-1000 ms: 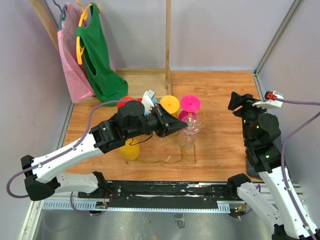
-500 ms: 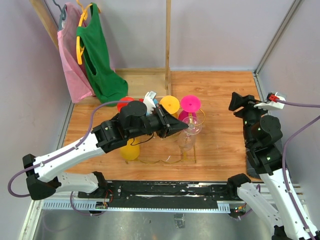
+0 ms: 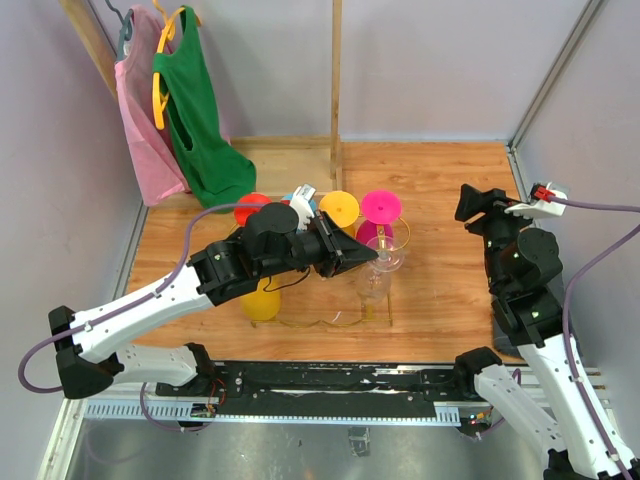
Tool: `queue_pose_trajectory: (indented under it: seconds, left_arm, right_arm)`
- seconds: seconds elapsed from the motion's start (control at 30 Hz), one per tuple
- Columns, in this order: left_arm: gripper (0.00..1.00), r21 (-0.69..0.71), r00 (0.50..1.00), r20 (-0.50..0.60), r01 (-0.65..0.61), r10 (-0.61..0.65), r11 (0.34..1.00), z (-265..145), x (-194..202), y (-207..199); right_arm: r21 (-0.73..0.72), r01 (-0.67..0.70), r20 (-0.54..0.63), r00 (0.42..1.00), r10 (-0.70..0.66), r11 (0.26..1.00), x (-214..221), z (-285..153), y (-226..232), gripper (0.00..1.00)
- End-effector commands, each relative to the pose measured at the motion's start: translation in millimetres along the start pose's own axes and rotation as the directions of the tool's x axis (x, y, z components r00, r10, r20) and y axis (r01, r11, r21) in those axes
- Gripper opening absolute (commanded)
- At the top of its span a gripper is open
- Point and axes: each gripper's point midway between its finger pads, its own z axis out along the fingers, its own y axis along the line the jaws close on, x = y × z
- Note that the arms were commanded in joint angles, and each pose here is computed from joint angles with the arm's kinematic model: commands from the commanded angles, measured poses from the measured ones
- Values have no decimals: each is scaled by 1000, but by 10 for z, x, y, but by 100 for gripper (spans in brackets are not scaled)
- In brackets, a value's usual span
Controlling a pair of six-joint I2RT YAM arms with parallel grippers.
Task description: Place the wine glass upside down on the wine glass rack
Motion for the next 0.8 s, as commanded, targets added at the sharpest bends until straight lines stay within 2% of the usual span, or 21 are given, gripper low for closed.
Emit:
queue_pose_trajectory:
  seconds: [0.0,0.4,0.77]
  left_arm:
    - [12,56,1000,15,-7,7,998,-63,-16,-150]
    - [26,54,999,30,-16,14,998,-117,-43,-170]
    - [29,42,998,53,-24,21,999,-203,-82,-149]
  right_arm:
    - [13,-19,30,999,19,1000,-62,16,-39,56]
    - [14,-23,28,999,22,1000,-44,16,-43,56]
    - [14,-26,34,999,25,1000,-58,6,-48,56]
